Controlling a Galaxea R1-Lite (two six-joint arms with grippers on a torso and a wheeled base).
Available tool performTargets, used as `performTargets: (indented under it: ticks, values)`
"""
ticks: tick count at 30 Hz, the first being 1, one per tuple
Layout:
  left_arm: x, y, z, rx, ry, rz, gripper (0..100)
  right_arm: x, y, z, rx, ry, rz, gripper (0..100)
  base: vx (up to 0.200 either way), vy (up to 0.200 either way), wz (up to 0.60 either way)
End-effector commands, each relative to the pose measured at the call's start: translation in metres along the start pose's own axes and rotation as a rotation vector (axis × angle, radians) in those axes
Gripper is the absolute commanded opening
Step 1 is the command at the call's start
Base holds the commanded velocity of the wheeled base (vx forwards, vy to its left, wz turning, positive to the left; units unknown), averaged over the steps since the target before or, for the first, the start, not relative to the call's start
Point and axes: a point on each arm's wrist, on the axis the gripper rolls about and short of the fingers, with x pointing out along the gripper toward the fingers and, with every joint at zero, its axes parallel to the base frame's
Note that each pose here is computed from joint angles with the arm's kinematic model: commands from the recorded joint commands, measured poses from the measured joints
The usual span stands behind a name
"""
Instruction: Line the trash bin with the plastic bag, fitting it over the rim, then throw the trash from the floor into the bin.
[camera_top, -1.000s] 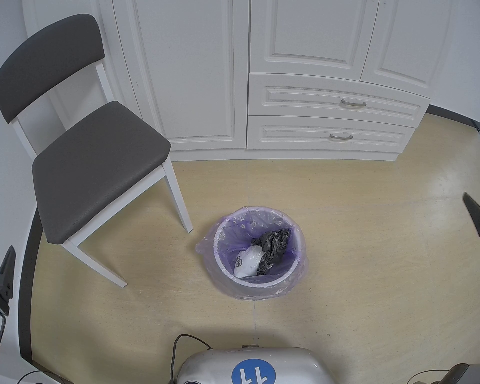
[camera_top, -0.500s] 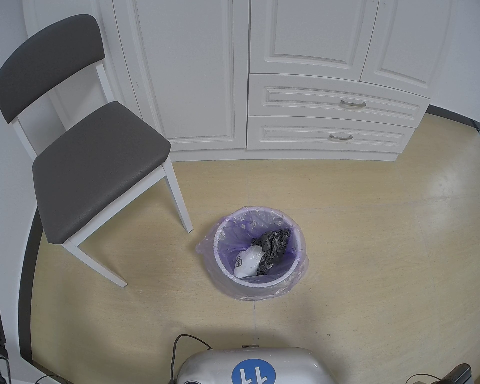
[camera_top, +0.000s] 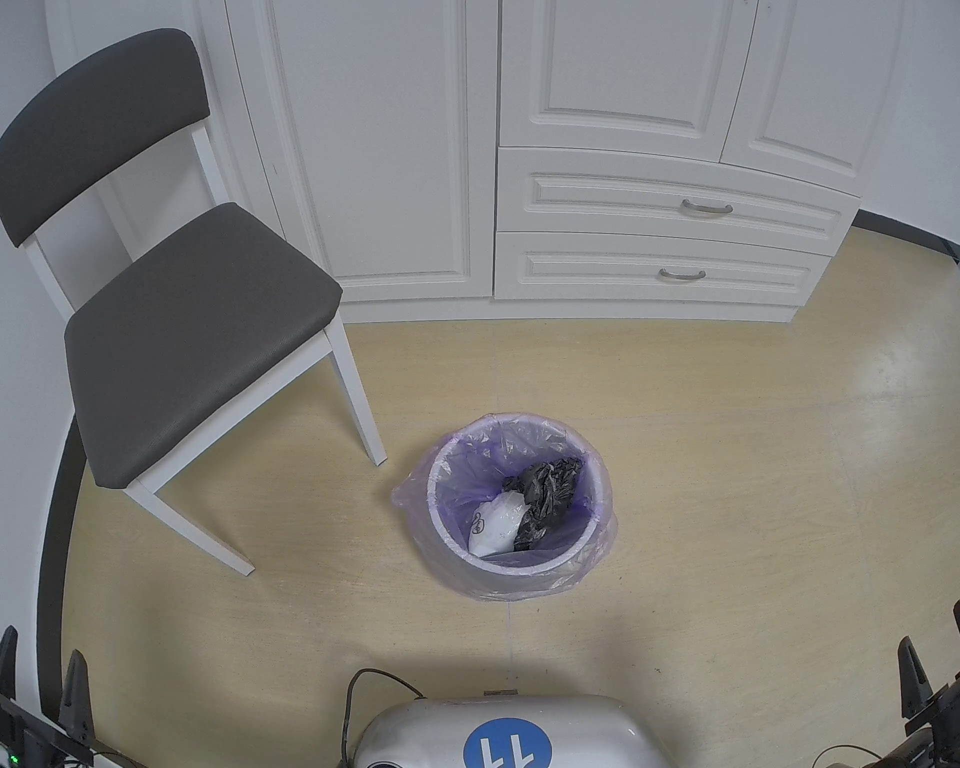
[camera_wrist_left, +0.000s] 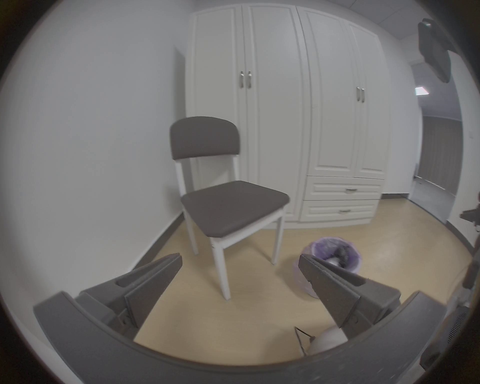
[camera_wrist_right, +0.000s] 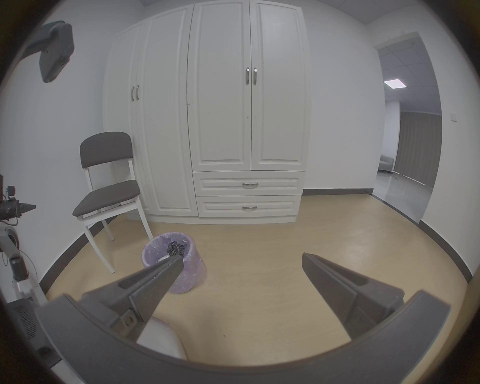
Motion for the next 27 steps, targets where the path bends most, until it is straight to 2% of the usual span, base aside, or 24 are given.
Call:
performTargets:
  ticks: [1,2,3,10,12,14,16,17,18,19,27]
  values:
    - [0.0000,-0.0020,-0.0095,-0.008,0.033,-0.090,100,-0.0001,0.0005,-0.0055,-0.014,0.003,0.014,100,0.000,0.000,0.00]
    - [-0.0003,-0.0030,-0.0135,0.012,0.071,-0.141,100,-0.0001,0.0009,-0.0053,-0.034,0.001,0.031,100,0.000,0.000,0.00]
    - [-0.0007,-0.0031,-0.0139,0.025,0.082,-0.147,100,-0.0001,0.0010,-0.0053,-0.046,0.001,0.034,100,0.000,0.000,0.00]
    - [-0.0002,-0.0029,-0.0130,0.024,0.065,-0.138,100,-0.0001,0.0001,-0.0053,-0.045,0.002,0.001,100,0.000,0.000,0.00]
    - [-0.0002,-0.0030,-0.0128,0.026,0.063,-0.140,100,-0.0001,-0.0005,-0.0057,-0.028,0.006,-0.027,100,0.000,0.000,0.00]
    - [-0.0003,-0.0030,-0.0130,0.026,0.065,-0.140,100,-0.0001,-0.0002,-0.0058,0.025,0.007,-0.019,100,0.000,0.000,0.00]
    - [-0.0003,-0.0030,-0.0130,0.026,0.065,-0.140,100,-0.0001,-0.0001,-0.0058,0.036,0.007,-0.012,100,0.000,0.000,0.00]
    - [-0.0002,-0.0030,-0.0128,0.026,0.063,-0.140,100,-0.0001,0.0003,-0.0069,0.030,0.017,0.005,100,0.000,0.000,0.00]
    - [-0.0002,-0.0030,-0.0128,0.029,0.063,-0.140,100,-0.0006,0.0007,-0.0140,0.005,0.094,0.016,100,0.000,0.000,0.00]
    - [-0.0002,-0.0030,-0.0128,0.029,0.063,-0.140,100,-0.0014,0.0006,-0.0132,0.001,0.104,0.016,100,0.000,0.000,0.00]
    - [-0.0002,-0.0029,-0.0128,0.030,0.063,-0.139,100,-0.0004,0.0003,-0.0121,0.030,0.068,0.005,100,0.000,0.000,0.00]
